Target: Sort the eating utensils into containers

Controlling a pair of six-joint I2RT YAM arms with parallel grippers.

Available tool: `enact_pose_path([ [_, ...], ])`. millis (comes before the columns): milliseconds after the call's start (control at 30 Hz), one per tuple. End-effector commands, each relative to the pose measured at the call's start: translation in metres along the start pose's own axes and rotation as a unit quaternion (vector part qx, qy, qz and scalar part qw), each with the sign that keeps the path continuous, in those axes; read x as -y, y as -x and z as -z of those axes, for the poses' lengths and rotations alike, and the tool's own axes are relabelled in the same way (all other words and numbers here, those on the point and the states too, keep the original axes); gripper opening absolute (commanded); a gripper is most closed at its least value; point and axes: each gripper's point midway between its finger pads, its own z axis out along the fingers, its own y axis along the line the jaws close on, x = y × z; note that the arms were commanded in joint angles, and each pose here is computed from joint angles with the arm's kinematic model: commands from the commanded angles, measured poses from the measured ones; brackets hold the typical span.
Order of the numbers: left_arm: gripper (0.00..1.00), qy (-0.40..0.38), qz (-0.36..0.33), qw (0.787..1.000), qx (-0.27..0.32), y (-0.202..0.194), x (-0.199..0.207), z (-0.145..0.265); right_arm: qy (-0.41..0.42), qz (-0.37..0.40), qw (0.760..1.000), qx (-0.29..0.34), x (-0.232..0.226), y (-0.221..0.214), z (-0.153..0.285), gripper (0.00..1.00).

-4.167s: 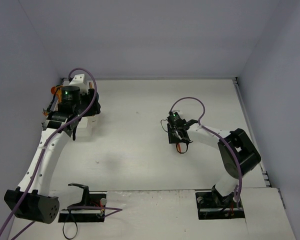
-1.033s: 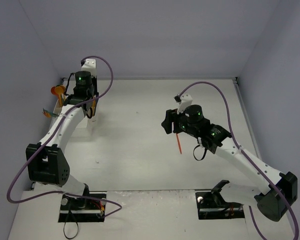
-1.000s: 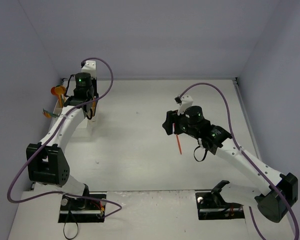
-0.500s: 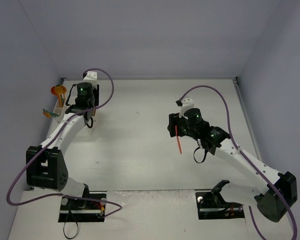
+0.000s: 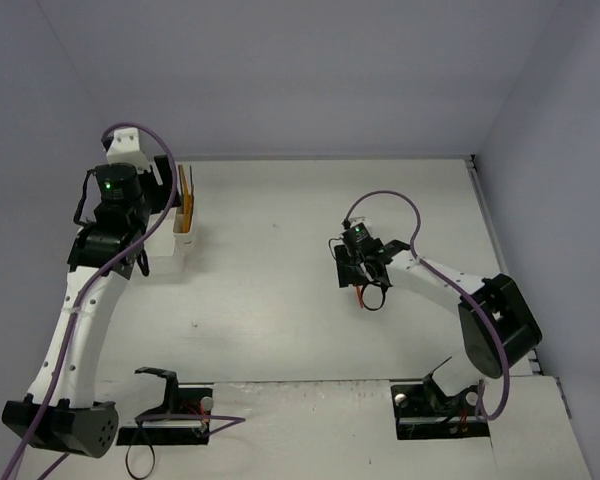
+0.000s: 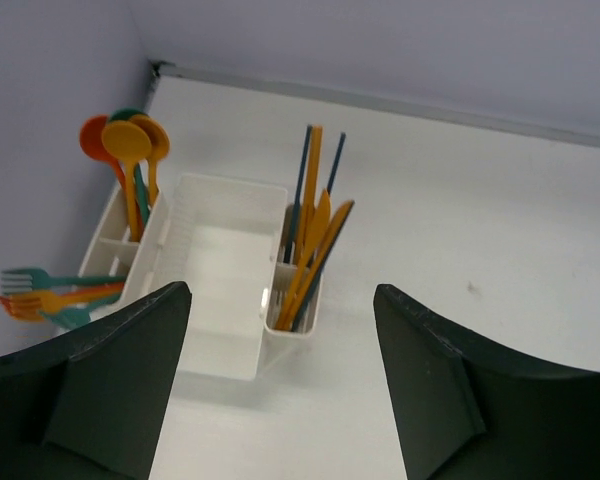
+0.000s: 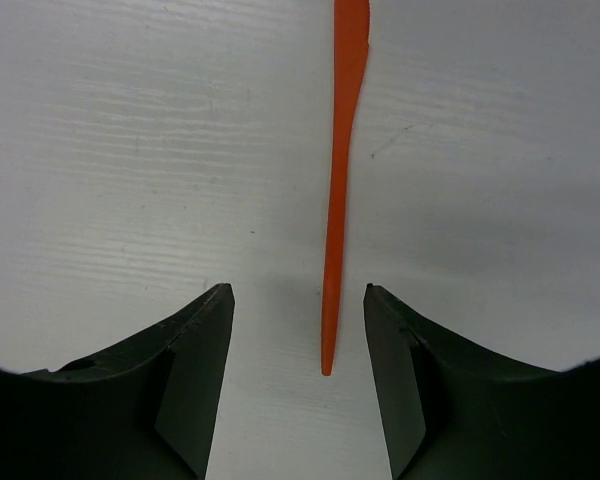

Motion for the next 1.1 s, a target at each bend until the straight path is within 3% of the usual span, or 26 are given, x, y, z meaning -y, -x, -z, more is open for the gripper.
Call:
enact_pose_path([
  [0, 0.71, -0.046, 0.06, 0.994, -0.074, -0.03, 0.015, 0.03, -0.003, -0.034, 0.999, -0.006, -0.004, 0.011, -0.008, 0.51],
  [200, 0.72, -0.067, 0.074, 0.989, -0.107, -0.053, 0.021, 0.047, -0.013, -0.038, 0.998, -0.048, -0.002, -0.009, -0.028, 0.48],
  [367, 0.72, -0.091, 0.085, 0.985, -0.115, -0.056, 0.031, 0.053, 0.011, -0.022, 0.997, -0.08, -0.012, -0.021, -0.038, 0.36],
  [400, 0.72, -0.096, 0.088, 0.985, -0.118, -0.057, 0.033, 0.053, 0.024, -0.016, 0.996, -0.09, -0.017, -0.025, -0.04, 0.33],
  [500, 0.72, -0.116, 0.099, 0.98, -0.129, -0.061, 0.045, 0.055, 0.046, 0.016, 0.994, -0.094, -0.034, -0.026, -0.041, 0.07],
  [567, 0.72, -0.129, 0.107, 0.977, -0.134, -0.062, 0.055, 0.057, 0.059, 0.036, 0.994, -0.087, -0.048, -0.023, -0.038, 0.0],
  [833, 0.72, -0.189, 0.121, 0.962, -0.154, -0.067, 0.108, 0.067, 0.182, 0.098, 0.978, 0.011, -0.15, 0.026, 0.013, 0.0],
  [1067, 0.72, -0.225, 0.166, 0.948, -0.149, -0.06, 0.137, 0.068, 0.301, 0.108, 0.934, 0.158, -0.205, 0.089, 0.109, 0.0],
])
